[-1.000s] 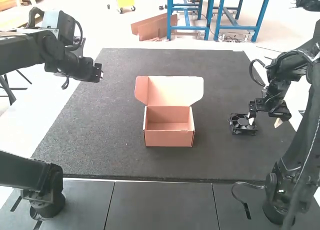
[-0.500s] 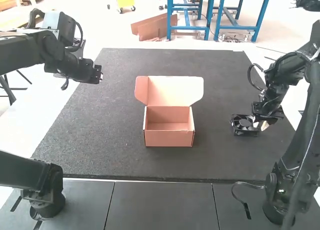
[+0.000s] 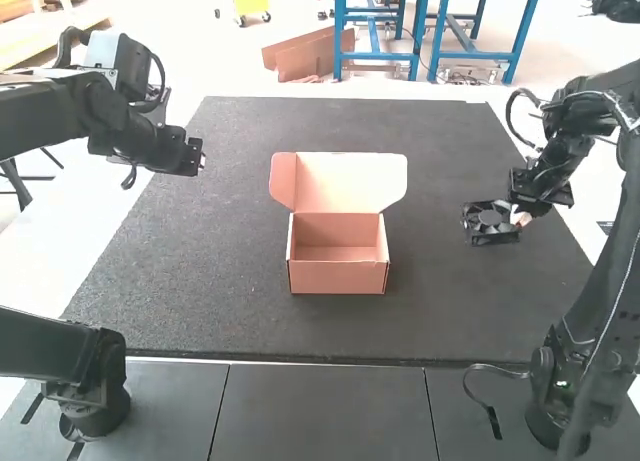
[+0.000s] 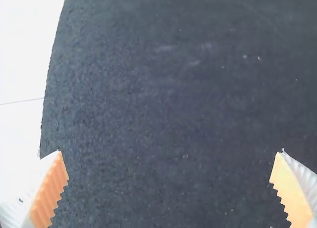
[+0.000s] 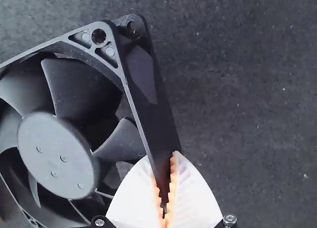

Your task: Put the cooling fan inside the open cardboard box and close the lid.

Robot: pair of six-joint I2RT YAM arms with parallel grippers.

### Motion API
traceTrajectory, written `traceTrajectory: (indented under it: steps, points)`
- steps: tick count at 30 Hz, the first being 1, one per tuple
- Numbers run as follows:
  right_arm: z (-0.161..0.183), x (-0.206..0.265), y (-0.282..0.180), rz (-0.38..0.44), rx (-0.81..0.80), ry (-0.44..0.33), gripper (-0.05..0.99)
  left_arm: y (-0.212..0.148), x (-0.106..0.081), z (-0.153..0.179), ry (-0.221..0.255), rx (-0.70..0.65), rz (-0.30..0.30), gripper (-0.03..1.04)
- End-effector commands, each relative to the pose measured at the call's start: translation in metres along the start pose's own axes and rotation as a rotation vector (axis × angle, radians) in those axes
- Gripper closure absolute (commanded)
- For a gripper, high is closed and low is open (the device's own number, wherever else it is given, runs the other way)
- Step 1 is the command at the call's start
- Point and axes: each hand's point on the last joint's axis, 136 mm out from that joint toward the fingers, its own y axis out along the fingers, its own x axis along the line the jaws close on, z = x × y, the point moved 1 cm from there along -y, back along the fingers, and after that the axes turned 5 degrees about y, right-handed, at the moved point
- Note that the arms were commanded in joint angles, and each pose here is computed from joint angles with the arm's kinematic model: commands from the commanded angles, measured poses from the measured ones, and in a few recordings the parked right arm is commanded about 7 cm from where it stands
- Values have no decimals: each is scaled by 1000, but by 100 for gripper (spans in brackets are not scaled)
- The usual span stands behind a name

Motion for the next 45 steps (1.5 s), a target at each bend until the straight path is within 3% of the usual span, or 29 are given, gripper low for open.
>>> traceTrajectory:
  steps: [1, 4, 10, 18, 27, 33, 37, 45]
  points:
    - [-11, 29, -63, -107, -156, -23, 95, -4, -3, 1, -3, -25, 11, 4]
    - [-1, 60, -100, -203, -210, -61, 95, -2, -4, 6, 3, -24, 11, 4]
    - [33, 131, -154, -367, -258, -48, 95, 0, -5, 14, 9, -30, 10, 4]
    - [117, 209, -164, -444, -45, -105, 95, 1, -6, 17, 6, -41, 11, 4]
    - [175, 266, -163, -535, 120, -186, 95, 0, -6, 18, 7, -45, 10, 4]
    - [172, 282, -136, -518, 165, -111, 95, -3, -7, 16, 4, -58, 18, 4]
    - [166, 286, -119, -496, 163, -100, 95, -2, -6, 17, -3, -57, 19, 4]
    - [147, 279, -72, -376, 95, -65, 96, -2, -7, 14, -13, -69, 22, 4]
